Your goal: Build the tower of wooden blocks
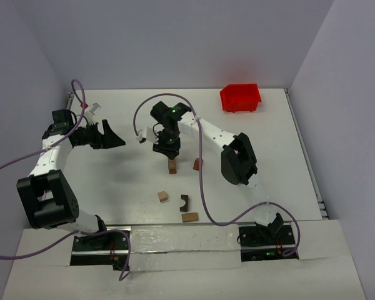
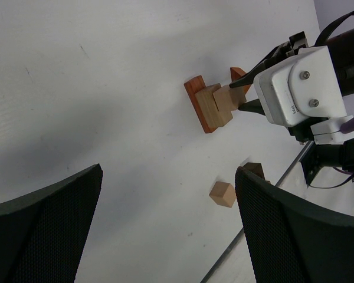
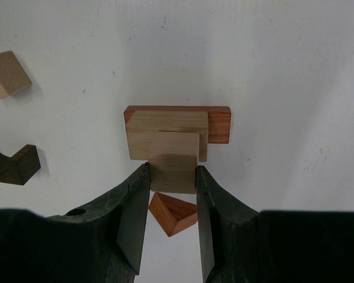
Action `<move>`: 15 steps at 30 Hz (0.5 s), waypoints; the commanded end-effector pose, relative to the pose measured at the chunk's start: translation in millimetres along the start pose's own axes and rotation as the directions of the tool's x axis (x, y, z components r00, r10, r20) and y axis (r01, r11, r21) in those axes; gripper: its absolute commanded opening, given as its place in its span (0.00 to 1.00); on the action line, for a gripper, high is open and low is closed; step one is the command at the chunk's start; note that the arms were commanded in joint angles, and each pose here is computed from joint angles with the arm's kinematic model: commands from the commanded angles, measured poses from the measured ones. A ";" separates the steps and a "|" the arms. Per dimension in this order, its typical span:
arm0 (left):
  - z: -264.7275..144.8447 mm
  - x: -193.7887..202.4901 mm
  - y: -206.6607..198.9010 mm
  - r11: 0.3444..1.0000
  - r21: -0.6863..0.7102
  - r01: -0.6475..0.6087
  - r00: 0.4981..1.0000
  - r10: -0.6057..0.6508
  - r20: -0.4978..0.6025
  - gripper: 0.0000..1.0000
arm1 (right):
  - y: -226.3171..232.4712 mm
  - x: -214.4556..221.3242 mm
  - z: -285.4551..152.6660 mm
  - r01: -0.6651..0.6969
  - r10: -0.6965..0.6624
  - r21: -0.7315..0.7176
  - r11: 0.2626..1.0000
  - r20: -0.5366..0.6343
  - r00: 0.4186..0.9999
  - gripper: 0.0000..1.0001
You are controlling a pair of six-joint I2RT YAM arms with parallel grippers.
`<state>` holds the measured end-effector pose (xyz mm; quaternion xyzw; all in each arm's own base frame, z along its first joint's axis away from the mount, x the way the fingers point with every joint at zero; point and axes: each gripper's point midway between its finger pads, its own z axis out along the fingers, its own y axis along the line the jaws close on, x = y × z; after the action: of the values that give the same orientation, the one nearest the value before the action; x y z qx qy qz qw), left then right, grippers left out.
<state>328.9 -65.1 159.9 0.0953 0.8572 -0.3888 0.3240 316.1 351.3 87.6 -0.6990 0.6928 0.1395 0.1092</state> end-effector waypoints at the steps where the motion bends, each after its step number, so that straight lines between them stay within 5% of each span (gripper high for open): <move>1: -1.3 -16.7 -2.6 0.997 0.019 -0.069 0.997 0.068 0.044 0.99 | -7.4 -19.4 -16.9 0.019 -0.022 0.053 0.998 0.057 0.998 0.05; 15: -1.7 -16.6 -2.1 0.997 0.017 -0.072 0.996 0.071 0.045 0.99 | -6.4 -19.1 -13.4 0.014 -0.016 0.040 0.999 0.059 0.998 0.06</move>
<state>329.0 -65.1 159.9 0.0954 0.8572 -0.3887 0.3242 316.8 352.5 89.7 -0.6966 0.6946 0.1403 0.1123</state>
